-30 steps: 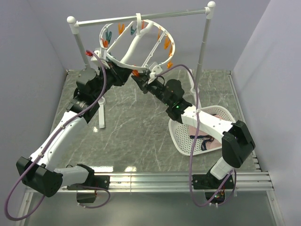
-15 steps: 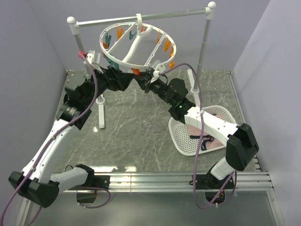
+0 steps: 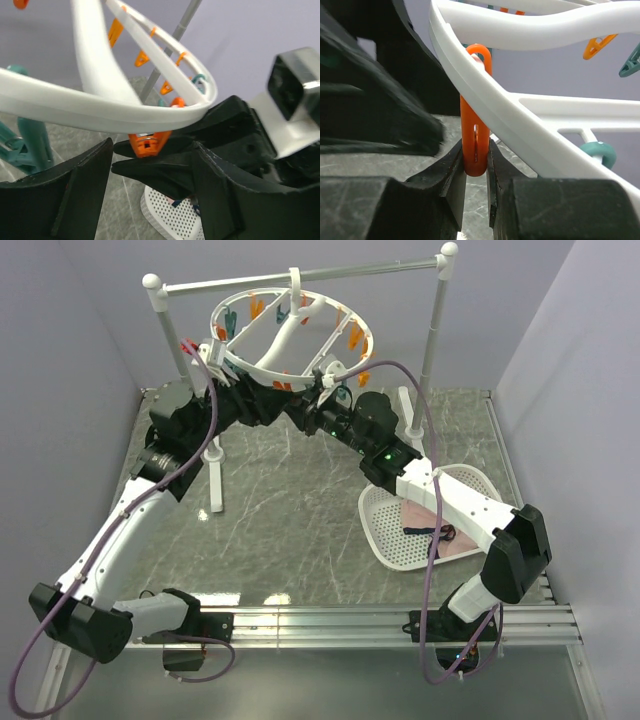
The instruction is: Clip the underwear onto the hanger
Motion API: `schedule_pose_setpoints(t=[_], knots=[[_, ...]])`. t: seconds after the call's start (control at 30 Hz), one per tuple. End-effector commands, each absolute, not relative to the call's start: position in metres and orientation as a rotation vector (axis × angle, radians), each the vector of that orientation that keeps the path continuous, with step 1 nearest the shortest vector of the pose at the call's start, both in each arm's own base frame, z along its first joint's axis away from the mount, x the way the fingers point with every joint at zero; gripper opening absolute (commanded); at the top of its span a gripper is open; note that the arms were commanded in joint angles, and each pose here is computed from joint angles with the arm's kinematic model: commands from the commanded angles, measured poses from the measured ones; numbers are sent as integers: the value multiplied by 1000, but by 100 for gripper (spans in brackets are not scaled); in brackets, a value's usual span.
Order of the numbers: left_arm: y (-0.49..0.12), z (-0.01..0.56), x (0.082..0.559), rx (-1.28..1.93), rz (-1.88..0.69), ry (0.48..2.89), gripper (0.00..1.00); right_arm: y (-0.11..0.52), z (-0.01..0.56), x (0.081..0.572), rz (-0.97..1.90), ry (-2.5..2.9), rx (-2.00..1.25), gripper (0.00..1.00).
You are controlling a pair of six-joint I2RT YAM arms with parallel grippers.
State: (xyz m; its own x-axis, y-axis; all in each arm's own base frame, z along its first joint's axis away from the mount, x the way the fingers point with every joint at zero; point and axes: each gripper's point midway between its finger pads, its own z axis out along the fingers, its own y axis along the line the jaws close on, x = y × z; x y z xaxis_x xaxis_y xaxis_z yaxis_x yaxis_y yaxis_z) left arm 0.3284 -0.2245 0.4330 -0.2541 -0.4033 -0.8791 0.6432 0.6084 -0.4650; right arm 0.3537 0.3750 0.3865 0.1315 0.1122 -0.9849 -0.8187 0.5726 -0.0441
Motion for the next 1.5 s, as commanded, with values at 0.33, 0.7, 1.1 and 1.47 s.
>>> schedule_pose_setpoints(t=[0.33,0.7,1.1,1.47], knots=[[-218,459,340,85,-1007,1479,62,365,419,349,753,1235,-662,0],[-224,458,348,80,-981,1476,58,370,418,346,737,1230,-687,0],[-224,468,360,73,-945,1464,57,374,420,344,731,1220,-693,0],[-225,447,369,63,-908,1545,36,375,418,342,727,1219,-702,0]])
